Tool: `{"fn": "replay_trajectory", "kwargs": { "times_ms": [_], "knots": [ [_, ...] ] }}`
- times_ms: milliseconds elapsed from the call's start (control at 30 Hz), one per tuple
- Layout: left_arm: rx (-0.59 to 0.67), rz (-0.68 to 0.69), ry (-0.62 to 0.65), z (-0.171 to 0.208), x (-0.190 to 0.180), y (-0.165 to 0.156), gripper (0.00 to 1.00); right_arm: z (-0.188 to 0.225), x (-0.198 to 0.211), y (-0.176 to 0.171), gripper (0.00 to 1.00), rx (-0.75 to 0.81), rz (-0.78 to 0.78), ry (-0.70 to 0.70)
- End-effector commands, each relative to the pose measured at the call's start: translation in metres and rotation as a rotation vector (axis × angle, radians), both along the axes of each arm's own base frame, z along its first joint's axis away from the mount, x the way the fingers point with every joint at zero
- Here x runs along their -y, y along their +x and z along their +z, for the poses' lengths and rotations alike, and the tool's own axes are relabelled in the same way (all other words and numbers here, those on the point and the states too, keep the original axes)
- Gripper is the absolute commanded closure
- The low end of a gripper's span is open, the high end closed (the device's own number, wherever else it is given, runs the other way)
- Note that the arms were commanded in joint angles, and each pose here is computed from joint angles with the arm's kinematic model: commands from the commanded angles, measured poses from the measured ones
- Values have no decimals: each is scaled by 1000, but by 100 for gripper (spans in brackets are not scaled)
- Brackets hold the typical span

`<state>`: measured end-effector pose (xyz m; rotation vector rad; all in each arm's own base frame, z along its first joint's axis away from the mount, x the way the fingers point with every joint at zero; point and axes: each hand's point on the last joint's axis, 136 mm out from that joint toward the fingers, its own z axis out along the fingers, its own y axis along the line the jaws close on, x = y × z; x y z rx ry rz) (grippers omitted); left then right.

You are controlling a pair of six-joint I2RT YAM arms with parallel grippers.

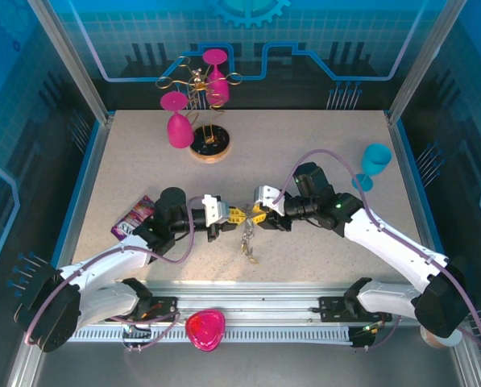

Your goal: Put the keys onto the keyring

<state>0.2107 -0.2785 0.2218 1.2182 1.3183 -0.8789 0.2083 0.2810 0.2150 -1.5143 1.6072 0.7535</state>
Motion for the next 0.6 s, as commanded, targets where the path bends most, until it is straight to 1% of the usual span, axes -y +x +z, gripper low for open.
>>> {"fn": "replay_trajectory", "kwargs": {
  "times_ms": [0,133,167,300,400,567],
  "knots": [
    [55,-27,-56,21,-1,-4,100,7,-7,-7,84,8,48,22],
    [62,-9,-63,24,-1,-1,100,4,-4,-10,99,3,51,6],
    [64,-2,-64,24,-2,0,100,2,-3,-10,100,1,49,-2],
    [72,10,-78,29,-2,2,100,-10,2,-8,100,2,23,-45],
    [69,8,-92,32,-1,3,100,-17,-1,-10,100,8,26,-70],
    [66,22,-94,31,-1,6,100,-18,-9,-10,100,46,32,-82]
  ]
}}
